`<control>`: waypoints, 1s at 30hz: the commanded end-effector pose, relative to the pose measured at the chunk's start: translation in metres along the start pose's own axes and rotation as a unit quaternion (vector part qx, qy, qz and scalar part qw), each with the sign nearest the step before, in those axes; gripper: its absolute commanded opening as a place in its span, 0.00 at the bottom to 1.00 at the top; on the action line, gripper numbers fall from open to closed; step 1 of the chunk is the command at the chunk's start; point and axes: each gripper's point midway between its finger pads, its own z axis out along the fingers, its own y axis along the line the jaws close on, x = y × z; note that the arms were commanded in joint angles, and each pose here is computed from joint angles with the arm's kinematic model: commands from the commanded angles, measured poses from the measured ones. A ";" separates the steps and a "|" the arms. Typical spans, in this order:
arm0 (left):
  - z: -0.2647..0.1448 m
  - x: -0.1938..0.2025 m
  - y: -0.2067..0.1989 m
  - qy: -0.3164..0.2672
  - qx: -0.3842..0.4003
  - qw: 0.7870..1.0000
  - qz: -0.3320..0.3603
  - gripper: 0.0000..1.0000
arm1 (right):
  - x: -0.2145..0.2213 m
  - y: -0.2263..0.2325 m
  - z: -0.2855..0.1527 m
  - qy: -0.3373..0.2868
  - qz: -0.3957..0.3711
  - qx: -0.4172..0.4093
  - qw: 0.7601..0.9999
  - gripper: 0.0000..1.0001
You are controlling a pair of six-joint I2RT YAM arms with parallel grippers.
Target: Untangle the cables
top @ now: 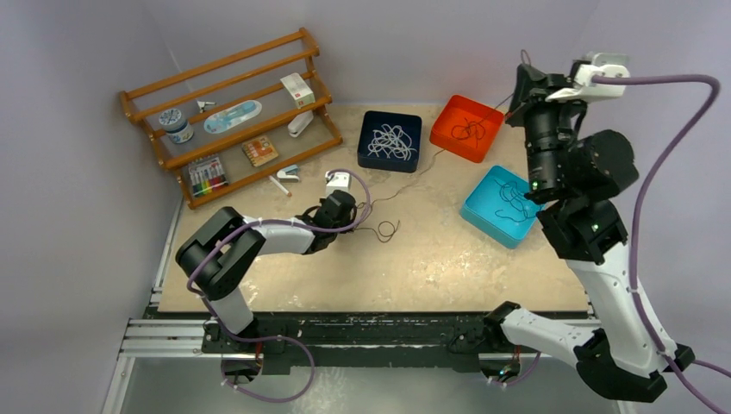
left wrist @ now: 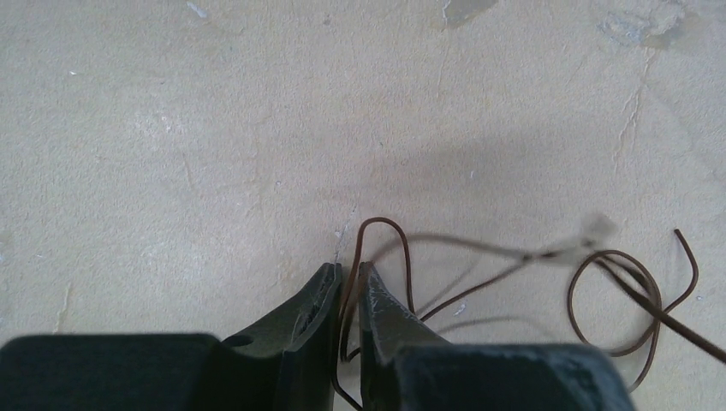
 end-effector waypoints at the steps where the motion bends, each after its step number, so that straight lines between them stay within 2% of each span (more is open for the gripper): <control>1: 0.002 0.045 0.017 0.068 -0.026 0.997 0.017 0.12 | -0.057 -0.031 -0.014 -0.066 0.004 0.048 0.997 0.00; 6: 0.003 0.044 0.019 0.067 -0.032 0.997 0.018 0.00 | -0.081 -0.049 -0.024 -0.091 -0.006 0.076 0.993 0.00; 11: 0.003 0.044 0.020 0.066 -0.035 0.997 0.015 0.00 | -0.098 -0.053 -0.032 -0.112 0.000 0.069 0.991 0.00; 16: -0.008 0.023 0.014 0.046 -0.025 0.999 0.006 0.28 | -0.072 -0.033 -0.021 -0.077 -0.016 0.033 0.996 0.00; 20: -0.033 -0.019 0.004 0.002 0.001 1.000 -0.007 0.41 | -0.049 -0.024 -0.018 -0.055 -0.017 0.016 0.998 0.00; 25: -0.070 -0.072 0.003 -0.062 0.011 0.998 -0.021 0.48 | -0.023 -0.007 -0.013 -0.028 -0.011 -0.015 0.999 0.00; 30: -0.097 -0.101 0.006 -0.100 0.014 0.994 -0.031 0.52 | 0.005 0.015 -0.008 0.003 -0.001 -0.055 0.998 0.00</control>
